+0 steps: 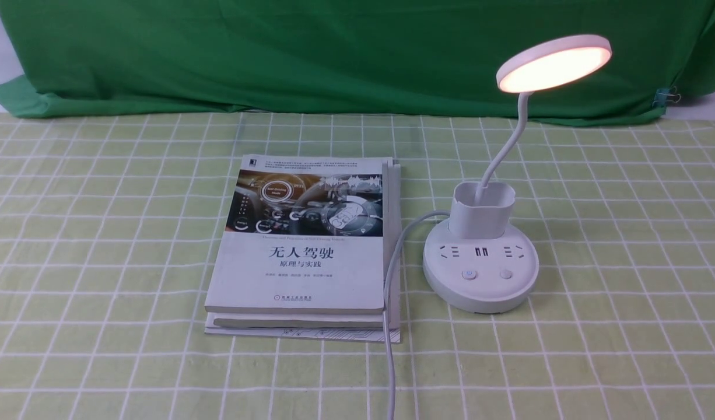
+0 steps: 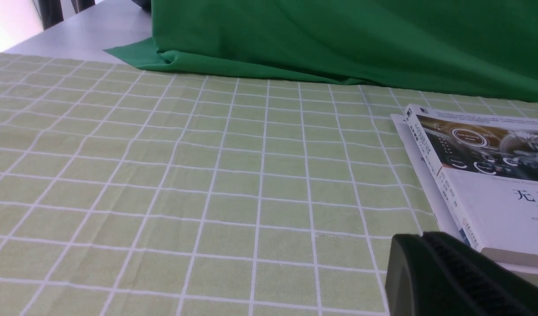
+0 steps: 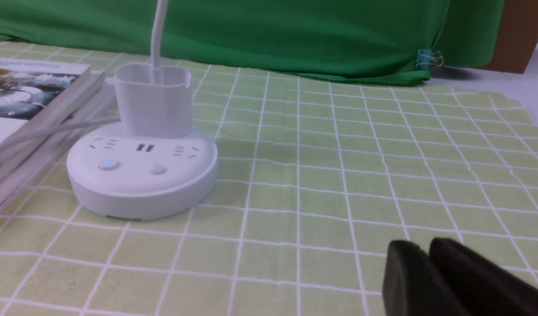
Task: Turn on the table lamp on the green coffee tablecloth with your hand.
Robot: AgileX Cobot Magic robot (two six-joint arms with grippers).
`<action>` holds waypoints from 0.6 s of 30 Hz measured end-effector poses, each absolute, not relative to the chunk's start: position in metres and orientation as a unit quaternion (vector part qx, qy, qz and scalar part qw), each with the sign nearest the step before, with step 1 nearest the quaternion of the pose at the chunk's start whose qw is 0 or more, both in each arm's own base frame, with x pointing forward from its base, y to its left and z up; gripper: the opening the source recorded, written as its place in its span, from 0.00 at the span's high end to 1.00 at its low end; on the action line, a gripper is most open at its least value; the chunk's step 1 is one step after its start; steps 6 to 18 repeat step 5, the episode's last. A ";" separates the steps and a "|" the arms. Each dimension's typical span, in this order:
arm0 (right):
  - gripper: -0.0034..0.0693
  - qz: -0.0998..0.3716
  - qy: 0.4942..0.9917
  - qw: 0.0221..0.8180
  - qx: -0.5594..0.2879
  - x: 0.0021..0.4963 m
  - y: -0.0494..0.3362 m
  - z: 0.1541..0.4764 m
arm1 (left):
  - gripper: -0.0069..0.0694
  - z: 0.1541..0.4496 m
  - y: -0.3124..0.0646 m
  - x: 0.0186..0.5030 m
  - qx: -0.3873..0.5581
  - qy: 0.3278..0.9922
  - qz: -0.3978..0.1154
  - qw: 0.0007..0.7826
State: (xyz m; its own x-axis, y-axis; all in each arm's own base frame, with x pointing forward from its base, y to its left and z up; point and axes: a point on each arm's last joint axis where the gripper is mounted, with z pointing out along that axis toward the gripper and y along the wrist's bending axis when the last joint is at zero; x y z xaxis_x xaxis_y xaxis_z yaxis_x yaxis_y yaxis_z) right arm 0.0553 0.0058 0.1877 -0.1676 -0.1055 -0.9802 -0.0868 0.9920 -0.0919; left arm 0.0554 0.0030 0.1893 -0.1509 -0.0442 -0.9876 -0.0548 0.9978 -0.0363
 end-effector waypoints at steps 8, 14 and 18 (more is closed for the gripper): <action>0.77 -0.007 0.764 0.642 -0.063 0.055 0.006 0.188 | 0.91 0.189 0.003 0.055 -0.033 0.759 0.004 0.651; 0.77 -0.007 0.764 0.642 -0.063 0.055 0.006 0.188 | 0.91 0.189 0.003 0.055 -0.033 0.759 0.004 0.651; 0.77 -0.007 0.764 0.642 -0.063 0.055 0.006 0.188 | 0.91 0.189 0.003 0.055 -0.033 0.759 0.004 0.651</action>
